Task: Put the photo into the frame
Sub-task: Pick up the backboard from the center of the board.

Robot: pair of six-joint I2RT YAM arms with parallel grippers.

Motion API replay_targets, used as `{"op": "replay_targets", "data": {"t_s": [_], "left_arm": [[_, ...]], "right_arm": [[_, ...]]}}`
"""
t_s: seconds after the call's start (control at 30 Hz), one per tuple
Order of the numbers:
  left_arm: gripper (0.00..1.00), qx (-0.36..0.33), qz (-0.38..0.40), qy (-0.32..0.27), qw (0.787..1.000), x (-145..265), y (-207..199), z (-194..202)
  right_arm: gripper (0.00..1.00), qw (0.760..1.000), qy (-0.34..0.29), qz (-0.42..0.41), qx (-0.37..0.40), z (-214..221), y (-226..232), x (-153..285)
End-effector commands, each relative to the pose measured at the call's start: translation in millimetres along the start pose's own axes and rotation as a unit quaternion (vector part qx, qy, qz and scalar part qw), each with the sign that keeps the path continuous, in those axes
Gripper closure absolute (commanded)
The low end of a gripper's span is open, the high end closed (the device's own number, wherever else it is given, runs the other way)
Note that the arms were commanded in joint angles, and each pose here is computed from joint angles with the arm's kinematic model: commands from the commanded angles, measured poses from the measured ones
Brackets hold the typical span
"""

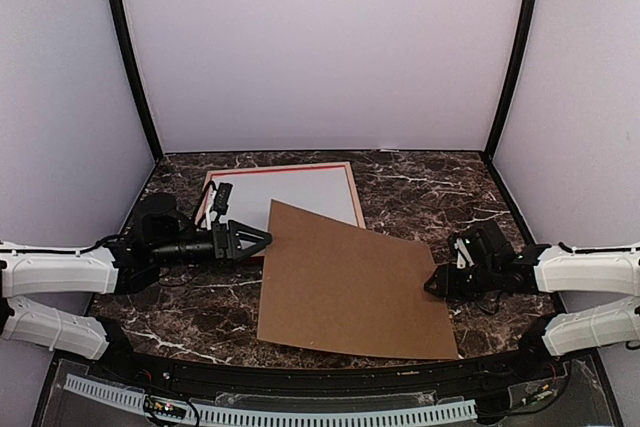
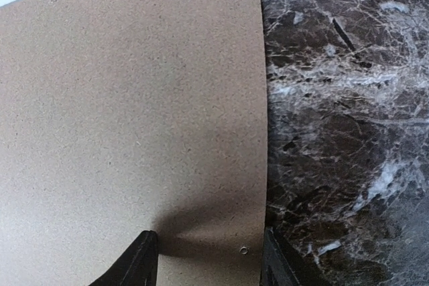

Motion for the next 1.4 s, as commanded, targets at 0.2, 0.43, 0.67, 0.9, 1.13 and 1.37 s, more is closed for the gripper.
{"op": "replay_targets", "data": {"t_s": [0.2,0.43,0.67,0.9,1.13,1.37], "left_arm": [[0.54,0.015,0.043,0.028,0.999,-11,-27,-8],[0.53,0.084,0.015,0.045,0.995,-15,-20,-6],[0.57,0.122,-0.019,0.08,0.989,-22,-13,-3],[0.63,0.136,-0.035,0.098,0.985,-25,-10,-1],[0.6,0.09,-0.081,0.098,0.988,-21,-14,-7],[0.77,0.039,-0.1,0.094,0.99,-18,-21,-15]], "right_arm": [[0.47,0.99,0.065,-0.126,0.022,19,19,-2],[0.48,0.987,0.049,-0.148,0.022,20,20,-2],[0.48,0.988,0.04,-0.149,0.024,19,19,-2],[0.48,0.989,0.041,-0.137,0.025,21,15,-4],[0.48,0.991,0.039,-0.125,0.034,19,16,-2],[0.42,0.992,0.036,-0.114,0.041,12,19,2]]}}
Point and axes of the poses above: each gripper's point midway between its finger pads, its own x axis back along the fingers, its own y axis along the line the jaws close on, z = x × y, the point moved 9 cm from there along x, back along the fingers, and after that the axes turned 1 degree about -x, right-handed, at the moved point
